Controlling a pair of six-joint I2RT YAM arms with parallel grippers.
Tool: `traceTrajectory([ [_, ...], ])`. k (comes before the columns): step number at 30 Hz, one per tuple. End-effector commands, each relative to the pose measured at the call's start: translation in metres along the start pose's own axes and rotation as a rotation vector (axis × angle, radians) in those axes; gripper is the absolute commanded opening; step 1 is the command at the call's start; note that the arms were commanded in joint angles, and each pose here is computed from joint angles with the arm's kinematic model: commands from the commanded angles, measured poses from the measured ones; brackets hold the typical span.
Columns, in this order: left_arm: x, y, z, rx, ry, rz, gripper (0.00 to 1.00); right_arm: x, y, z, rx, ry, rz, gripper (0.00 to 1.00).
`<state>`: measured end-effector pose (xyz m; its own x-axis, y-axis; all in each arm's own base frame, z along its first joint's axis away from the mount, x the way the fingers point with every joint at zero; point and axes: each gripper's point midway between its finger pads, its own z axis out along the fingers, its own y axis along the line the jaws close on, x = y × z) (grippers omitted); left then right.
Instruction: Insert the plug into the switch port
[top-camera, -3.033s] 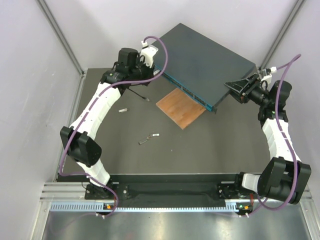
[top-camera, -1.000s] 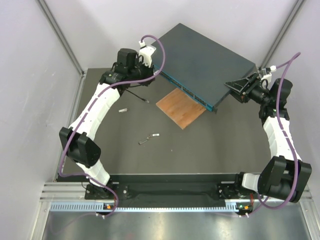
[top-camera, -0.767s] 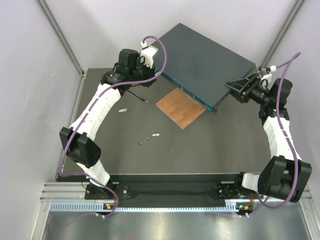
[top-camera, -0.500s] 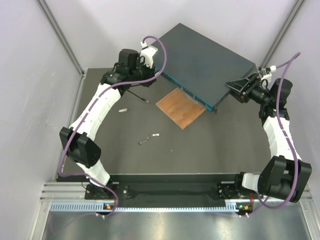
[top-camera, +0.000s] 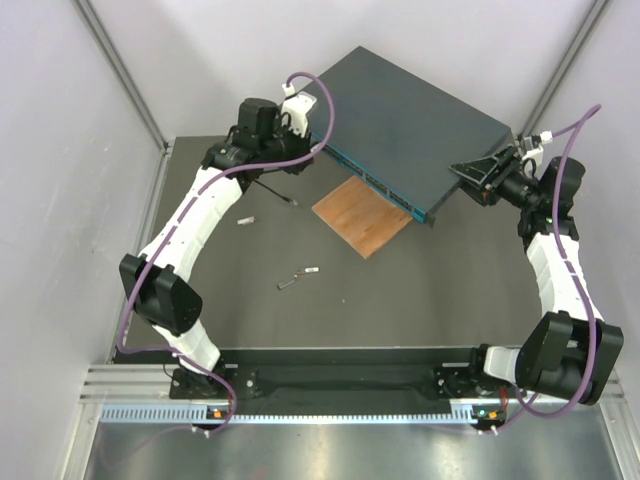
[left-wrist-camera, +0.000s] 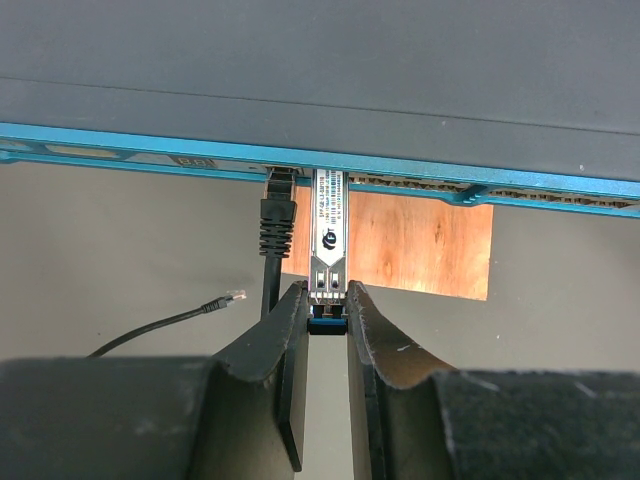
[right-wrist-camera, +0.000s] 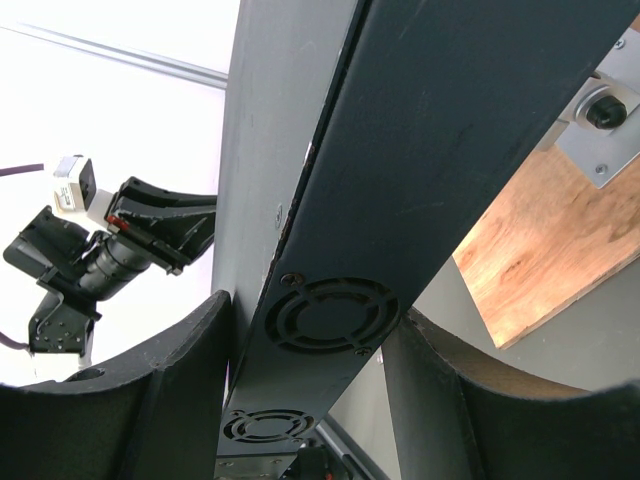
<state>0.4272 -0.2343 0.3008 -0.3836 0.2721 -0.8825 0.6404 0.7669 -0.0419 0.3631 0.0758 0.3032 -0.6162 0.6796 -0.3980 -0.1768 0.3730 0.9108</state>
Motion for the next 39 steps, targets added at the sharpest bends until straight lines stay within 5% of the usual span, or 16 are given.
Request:
traceTrajectory([
  [1,-0.023,-0.006,-0.004,0.011,-0.066,0.009,0.00,-0.011,0.005,0.014,-0.015,-0.029,-0.138,0.00],
  [20,-0.045,-0.011,-0.007,0.026,-0.111,0.020,0.00,-0.010,0.004,0.016,-0.014,-0.026,-0.136,0.00],
  [39,-0.017,-0.029,0.009,0.066,-0.048,0.005,0.00,-0.010,0.002,0.017,-0.011,-0.023,-0.136,0.00],
])
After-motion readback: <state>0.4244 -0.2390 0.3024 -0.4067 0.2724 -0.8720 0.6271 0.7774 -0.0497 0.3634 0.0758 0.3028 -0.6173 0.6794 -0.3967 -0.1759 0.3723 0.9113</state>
